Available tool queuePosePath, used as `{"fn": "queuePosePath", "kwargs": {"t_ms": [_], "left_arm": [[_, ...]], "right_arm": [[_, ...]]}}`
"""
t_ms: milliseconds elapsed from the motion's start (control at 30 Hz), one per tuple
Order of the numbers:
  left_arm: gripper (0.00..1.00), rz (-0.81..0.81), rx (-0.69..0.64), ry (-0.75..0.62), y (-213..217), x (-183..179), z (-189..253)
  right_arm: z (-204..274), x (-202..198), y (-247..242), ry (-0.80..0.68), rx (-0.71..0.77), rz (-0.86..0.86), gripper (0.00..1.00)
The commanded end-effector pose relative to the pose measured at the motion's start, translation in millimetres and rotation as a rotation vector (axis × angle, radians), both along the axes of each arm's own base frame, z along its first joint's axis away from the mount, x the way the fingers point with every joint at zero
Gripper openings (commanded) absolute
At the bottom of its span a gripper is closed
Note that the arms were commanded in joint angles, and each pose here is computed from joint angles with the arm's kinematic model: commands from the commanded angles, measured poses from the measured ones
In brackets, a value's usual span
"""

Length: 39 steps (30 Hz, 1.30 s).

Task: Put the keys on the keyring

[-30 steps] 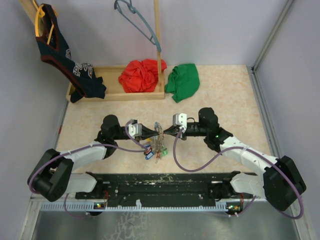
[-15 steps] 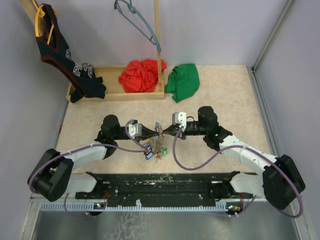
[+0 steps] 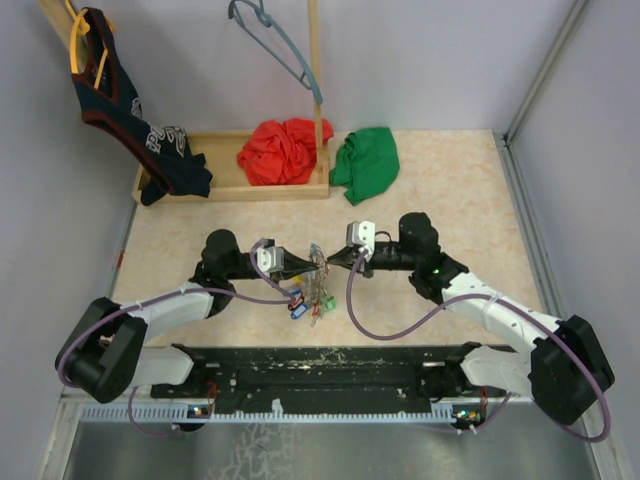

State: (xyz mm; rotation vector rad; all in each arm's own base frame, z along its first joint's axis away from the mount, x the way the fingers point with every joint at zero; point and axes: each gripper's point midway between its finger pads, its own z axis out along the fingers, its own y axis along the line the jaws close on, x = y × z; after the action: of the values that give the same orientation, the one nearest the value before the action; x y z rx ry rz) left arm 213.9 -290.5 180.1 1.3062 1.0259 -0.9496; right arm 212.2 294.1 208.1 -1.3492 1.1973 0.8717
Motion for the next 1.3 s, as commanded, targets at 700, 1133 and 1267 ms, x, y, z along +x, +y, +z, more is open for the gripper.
{"fn": "queuePosePath", "kwargs": {"t_ms": [700,1133,1267], "left_arm": [[0.0,-0.014,-0.051,-0.073,-1.1,0.0,22.1],[0.0,-0.002,-0.052,-0.078,-0.3,1.4,22.5],[0.0,0.0,-0.052,-0.078,-0.3,1.7,22.2]], "right_arm": [[15.3,-2.2,9.3,-0.009,0.039,0.042,0.0],[21.9,-2.2,2.9,-0.044,0.052,0.005,0.0],[20.5,-2.5,4.0,-0.037,0.046,0.014,0.0]]}}
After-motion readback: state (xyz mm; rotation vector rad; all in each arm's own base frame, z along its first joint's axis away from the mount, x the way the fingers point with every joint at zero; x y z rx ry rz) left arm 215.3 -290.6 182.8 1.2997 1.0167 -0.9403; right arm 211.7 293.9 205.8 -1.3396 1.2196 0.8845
